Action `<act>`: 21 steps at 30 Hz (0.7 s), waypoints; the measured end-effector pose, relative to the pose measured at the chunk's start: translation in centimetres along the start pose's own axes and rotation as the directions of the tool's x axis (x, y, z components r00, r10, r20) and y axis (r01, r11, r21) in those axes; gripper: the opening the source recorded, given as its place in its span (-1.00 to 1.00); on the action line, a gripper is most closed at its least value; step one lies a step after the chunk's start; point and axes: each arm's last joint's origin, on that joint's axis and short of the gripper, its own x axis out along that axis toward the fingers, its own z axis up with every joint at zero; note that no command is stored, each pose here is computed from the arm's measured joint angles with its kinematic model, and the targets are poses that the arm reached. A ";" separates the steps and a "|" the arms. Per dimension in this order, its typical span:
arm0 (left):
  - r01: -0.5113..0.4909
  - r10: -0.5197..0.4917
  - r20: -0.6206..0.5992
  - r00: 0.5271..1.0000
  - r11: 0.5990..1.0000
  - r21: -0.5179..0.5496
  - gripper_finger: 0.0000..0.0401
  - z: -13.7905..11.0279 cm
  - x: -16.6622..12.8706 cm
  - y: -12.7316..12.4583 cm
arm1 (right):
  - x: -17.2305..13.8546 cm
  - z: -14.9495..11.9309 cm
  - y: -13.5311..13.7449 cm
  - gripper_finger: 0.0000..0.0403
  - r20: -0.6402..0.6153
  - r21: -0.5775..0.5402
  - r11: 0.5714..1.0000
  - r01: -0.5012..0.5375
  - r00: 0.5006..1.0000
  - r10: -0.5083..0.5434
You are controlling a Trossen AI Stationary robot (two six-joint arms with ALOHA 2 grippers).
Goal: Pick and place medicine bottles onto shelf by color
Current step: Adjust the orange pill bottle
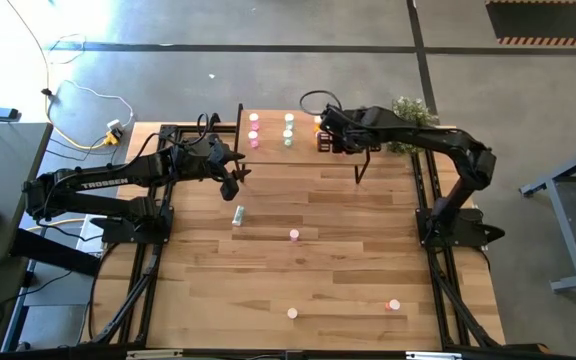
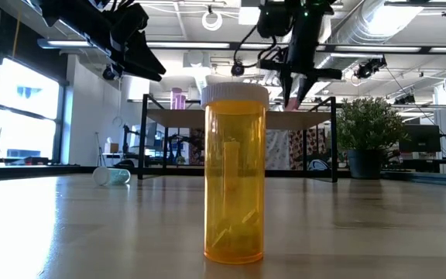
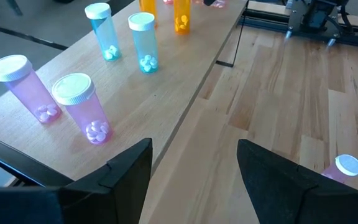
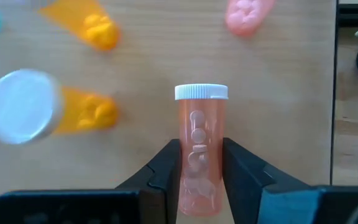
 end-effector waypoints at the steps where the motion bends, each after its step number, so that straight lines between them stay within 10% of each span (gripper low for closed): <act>1: 0.000 0.000 0.000 1.000 1.000 0.000 0.12 0.0 0.0 0.0 | -0.4 -0.3 0.1 -0.56 0.005 -0.009 1.000 -0.005 1.000 0.006; 13: 0.000 0.000 -0.003 1.000 1.000 0.001 0.12 0.0 0.0 0.0 | -9.1 -4.0 -1.2 -0.56 0.218 -0.097 0.982 -0.165 0.959 0.183; 21: 0.059 -0.059 -0.001 0.998 0.998 -0.006 0.12 0.0 0.0 -0.2 | -15.4 -7.1 -3.6 -0.56 0.509 -0.214 0.960 -0.182 0.818 0.269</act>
